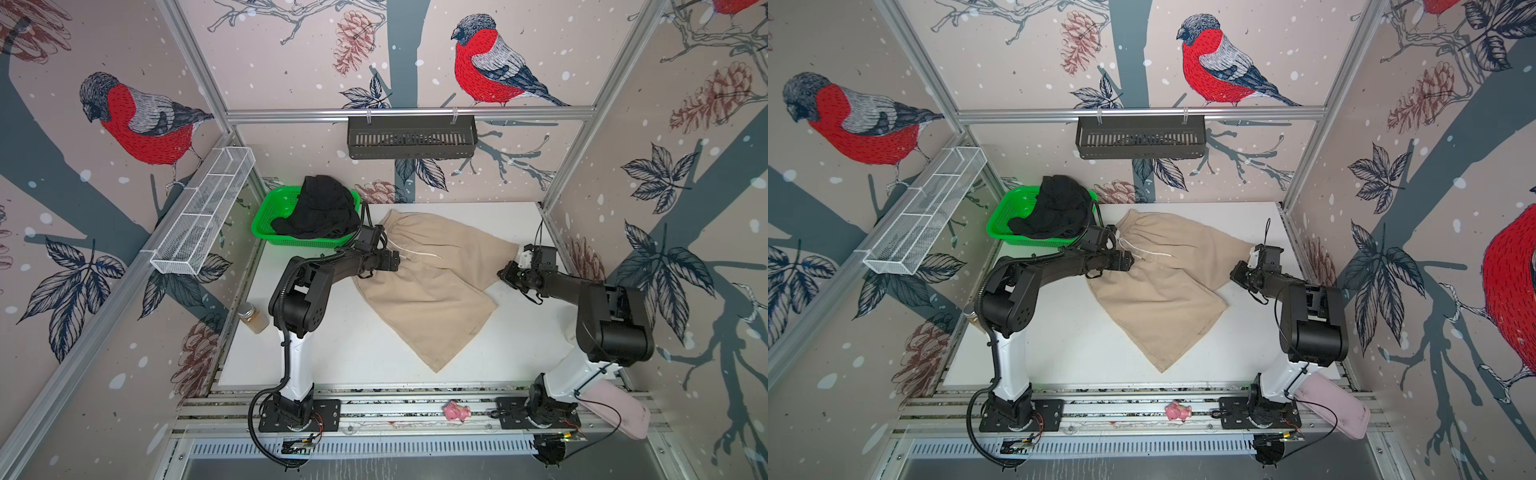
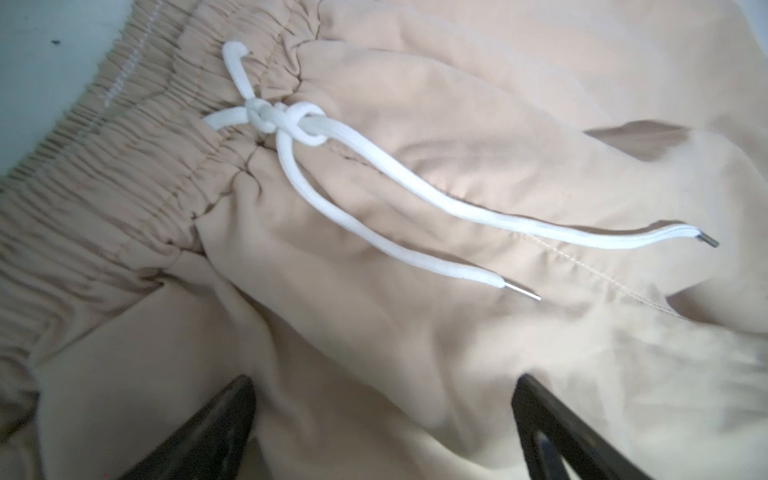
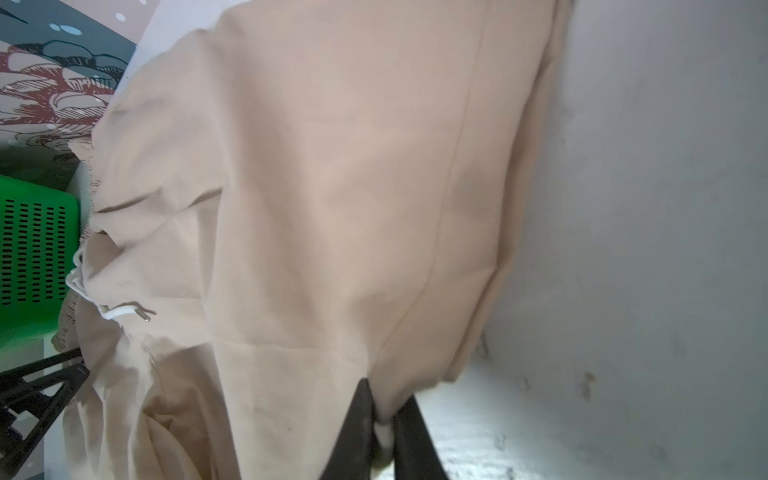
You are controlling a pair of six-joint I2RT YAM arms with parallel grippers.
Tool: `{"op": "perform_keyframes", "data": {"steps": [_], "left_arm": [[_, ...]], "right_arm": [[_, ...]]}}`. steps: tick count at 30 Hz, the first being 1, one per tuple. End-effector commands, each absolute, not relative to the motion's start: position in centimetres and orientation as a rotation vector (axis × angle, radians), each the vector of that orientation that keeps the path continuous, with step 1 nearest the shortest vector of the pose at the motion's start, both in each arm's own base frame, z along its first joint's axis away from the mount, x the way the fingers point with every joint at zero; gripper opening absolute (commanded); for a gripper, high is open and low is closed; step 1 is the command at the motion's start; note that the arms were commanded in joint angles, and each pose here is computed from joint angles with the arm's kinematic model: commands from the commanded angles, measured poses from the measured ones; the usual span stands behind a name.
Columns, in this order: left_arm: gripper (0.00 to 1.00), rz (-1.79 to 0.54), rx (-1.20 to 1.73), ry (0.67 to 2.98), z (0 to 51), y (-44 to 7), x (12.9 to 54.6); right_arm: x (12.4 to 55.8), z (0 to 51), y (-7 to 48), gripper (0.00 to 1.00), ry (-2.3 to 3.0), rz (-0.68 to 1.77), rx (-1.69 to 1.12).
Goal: Fold and stack the shorts
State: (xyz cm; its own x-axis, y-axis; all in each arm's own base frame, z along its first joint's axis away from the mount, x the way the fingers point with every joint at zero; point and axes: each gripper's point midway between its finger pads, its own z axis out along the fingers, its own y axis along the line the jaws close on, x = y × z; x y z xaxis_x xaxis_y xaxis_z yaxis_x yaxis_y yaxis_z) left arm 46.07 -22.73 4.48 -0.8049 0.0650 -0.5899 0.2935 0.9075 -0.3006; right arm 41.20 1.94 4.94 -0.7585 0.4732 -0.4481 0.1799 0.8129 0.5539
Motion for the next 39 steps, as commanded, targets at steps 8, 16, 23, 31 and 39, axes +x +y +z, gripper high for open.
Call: {"op": "perform_keyframes", "data": {"steps": [8,16,23,31,39], "left_arm": [[0.97,-0.734,0.219,2.467,4.3,-25.3,40.9],[0.97,-0.631,0.147,2.464,4.5,-24.1,39.7],[0.97,-0.576,0.185,2.493,4.1,-24.4,41.1],[0.97,-0.540,0.198,2.504,3.9,-24.0,41.2],[0.97,-0.517,0.233,2.515,3.7,-23.9,41.2]], "right_arm": [[47.8,4.2,-1.9,0.03,2.436,0.488,0.504],[51.5,7.9,-2.4,0.04,2.451,0.416,0.425],[47.4,8.0,-2.3,0.07,2.584,0.151,0.382],[46.6,10.5,-0.7,0.07,2.647,-0.035,0.272],[48.8,11.1,-0.1,0.12,2.645,-0.017,0.268]]}}
